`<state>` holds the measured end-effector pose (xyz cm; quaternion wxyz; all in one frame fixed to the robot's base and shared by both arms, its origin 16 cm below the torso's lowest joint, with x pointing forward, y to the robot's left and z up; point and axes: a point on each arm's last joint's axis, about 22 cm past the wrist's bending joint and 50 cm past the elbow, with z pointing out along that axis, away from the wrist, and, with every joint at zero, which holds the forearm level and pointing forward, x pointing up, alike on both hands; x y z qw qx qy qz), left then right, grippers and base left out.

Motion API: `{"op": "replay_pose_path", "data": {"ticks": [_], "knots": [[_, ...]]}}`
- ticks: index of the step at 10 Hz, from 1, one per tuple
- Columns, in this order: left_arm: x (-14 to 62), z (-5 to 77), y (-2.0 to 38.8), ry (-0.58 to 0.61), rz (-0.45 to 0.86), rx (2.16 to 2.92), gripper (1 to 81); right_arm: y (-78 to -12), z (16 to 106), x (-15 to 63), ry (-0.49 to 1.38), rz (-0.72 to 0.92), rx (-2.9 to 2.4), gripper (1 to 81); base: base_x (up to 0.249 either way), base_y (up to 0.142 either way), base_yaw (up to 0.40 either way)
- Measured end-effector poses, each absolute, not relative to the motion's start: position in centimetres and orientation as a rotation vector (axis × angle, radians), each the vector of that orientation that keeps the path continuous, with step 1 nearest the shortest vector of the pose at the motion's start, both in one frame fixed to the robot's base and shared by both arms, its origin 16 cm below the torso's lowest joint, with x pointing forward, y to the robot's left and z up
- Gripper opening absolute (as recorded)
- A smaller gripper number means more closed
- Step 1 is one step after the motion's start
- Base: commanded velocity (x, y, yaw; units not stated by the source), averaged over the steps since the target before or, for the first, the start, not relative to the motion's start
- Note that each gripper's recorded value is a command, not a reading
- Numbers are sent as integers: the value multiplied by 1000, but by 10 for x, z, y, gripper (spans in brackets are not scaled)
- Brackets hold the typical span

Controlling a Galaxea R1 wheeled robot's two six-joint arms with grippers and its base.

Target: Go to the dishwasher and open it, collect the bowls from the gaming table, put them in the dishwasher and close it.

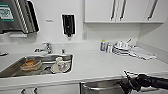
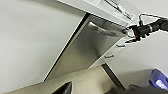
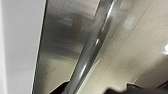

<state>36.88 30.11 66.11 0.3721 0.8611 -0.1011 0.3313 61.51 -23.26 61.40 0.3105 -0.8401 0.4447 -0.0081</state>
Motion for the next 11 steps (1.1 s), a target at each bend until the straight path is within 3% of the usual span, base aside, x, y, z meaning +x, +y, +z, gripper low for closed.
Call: {"op": "replay_pose_path", "data": {"ticks": [11], "knots": [[369,659,294,-261,844,2191,811,-250,578,628,1505,-32,-2243,811,0,0,0]]}}
